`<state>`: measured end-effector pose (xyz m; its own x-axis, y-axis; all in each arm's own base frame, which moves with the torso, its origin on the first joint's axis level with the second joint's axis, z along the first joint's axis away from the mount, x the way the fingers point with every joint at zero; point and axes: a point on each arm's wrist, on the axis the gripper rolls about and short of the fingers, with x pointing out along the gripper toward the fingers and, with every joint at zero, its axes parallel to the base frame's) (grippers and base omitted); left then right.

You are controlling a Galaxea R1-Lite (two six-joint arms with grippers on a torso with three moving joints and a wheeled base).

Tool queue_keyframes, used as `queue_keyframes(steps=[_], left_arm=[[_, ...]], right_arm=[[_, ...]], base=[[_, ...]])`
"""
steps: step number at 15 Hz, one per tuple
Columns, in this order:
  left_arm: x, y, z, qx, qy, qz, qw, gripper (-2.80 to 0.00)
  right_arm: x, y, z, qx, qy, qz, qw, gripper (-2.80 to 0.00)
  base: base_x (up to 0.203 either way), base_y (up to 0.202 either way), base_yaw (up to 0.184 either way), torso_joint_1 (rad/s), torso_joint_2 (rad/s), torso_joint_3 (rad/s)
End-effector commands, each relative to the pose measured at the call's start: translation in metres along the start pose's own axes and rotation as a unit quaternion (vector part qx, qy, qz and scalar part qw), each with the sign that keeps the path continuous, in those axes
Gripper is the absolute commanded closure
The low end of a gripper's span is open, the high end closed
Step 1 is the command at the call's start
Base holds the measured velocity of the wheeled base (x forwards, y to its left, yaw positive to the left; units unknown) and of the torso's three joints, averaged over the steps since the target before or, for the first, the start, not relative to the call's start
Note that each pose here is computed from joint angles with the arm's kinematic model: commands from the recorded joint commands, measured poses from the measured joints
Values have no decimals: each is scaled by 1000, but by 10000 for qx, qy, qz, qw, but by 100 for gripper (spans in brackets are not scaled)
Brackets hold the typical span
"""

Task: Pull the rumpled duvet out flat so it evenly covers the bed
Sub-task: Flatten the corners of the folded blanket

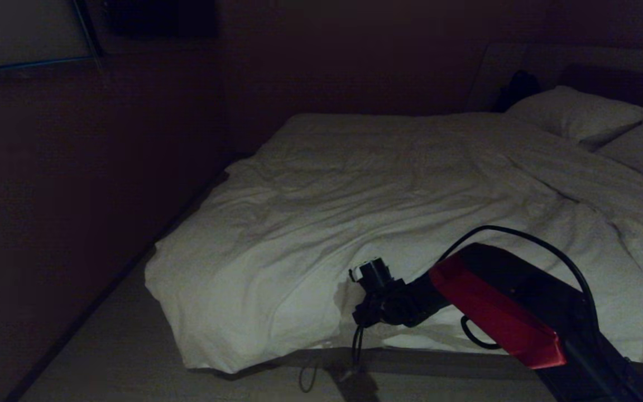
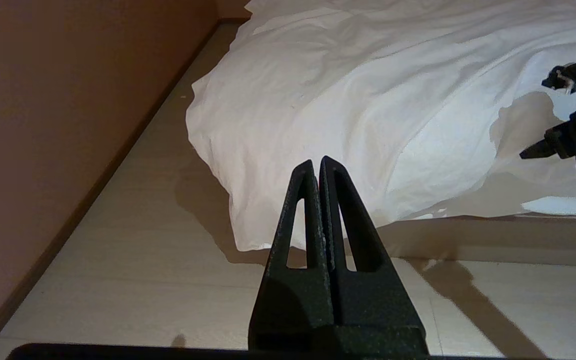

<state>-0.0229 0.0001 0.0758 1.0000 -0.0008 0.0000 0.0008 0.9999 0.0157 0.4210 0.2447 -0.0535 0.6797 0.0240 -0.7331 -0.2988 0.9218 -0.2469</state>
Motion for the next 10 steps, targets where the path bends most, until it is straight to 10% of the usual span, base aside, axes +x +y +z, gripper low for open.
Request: queue_keyframes(steps=[1,9,10], left_arm=[[0,0,0,6,-6,4,10000,0],[0,0,0,-2,-6,4,10000,0],[0,0,0,-2,-7,4,10000,0]], right_arm=[[1,1,-4,-65,218,-14,9997,-280],[1,1,-5,-55,283,-9,9996,-280],[1,1,-5,-55,283,-8,9996,0]], base=[[0,0,0,0,0,0],[0,0,0,0,0,0],[0,0,0,0,0,0]])
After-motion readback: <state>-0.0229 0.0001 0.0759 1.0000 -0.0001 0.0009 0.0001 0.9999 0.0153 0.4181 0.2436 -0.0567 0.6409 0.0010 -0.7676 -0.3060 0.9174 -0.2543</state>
